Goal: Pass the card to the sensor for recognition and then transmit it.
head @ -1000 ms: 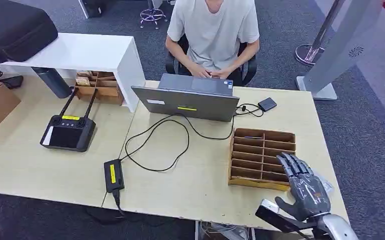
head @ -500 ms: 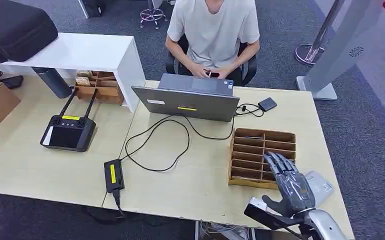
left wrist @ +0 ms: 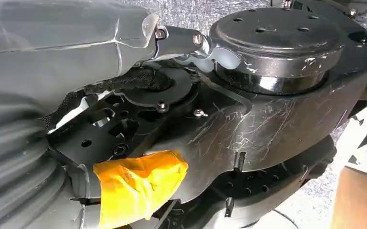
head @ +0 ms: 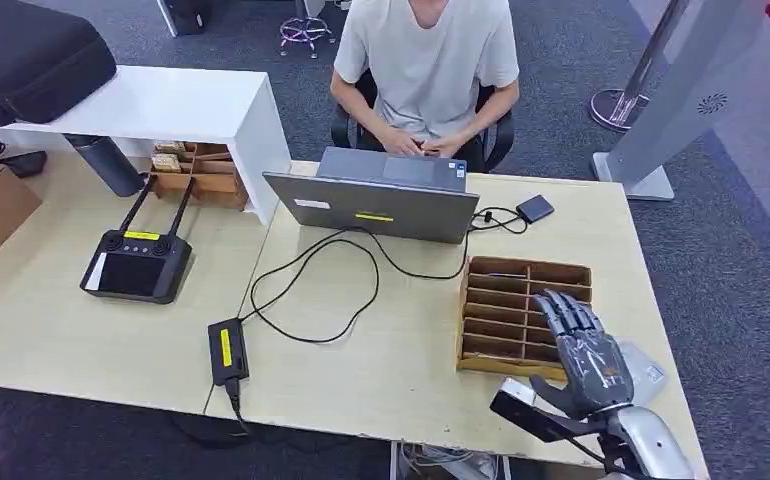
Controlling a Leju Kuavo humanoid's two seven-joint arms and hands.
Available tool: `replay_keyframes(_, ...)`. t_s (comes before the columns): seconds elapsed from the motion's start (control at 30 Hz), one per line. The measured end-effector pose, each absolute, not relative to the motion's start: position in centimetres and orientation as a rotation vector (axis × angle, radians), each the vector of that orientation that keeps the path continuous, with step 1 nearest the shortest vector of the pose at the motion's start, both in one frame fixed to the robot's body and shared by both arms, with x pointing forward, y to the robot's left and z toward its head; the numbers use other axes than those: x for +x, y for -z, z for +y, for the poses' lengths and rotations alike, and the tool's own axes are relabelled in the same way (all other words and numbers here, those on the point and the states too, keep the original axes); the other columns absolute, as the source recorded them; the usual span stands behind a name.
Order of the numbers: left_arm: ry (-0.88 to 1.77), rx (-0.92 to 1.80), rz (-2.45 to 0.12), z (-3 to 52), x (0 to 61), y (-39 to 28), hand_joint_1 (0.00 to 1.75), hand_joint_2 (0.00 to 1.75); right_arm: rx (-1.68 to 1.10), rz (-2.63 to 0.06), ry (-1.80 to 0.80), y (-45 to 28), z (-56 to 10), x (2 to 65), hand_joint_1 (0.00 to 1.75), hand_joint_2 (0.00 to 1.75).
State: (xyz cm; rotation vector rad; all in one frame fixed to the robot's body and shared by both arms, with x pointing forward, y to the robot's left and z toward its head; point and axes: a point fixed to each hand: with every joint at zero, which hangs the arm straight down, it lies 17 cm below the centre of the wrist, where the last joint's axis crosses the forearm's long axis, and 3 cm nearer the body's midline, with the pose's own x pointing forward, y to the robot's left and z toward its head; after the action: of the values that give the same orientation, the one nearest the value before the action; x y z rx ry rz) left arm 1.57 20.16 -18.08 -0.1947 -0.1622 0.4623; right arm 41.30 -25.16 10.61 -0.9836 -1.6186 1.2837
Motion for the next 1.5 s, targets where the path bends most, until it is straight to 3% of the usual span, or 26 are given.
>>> replay_keyframes(0.43,-0.454,-0.198,-0.162,20.1,1.6,18.1,0.0,1.75,-1.042,-1.569,-1.283,-10.2,-27.2,42.7,0.0,1.75)
replay_keyframes(0.6,-0.453,-0.206,-0.159,20.1,1.6,18.2,0.0,1.75,-0.999,-1.436,-1.361,-8.4,-28.9,42.9,0.0,1.75)
replay_keyframes(0.87,-0.451,-0.212,-0.159,20.2,1.6,18.3,0.0,1.75,-1.073,-1.416,-1.44,-11.1,-31.4,44.1,0.0,1.75)
replay_keyframes(1.5,-0.451,-0.212,-0.158,20.2,1.6,18.3,0.0,1.75,-1.05,-1.406,-1.486,-11.5,-31.1,44.3,0.0,1.75)
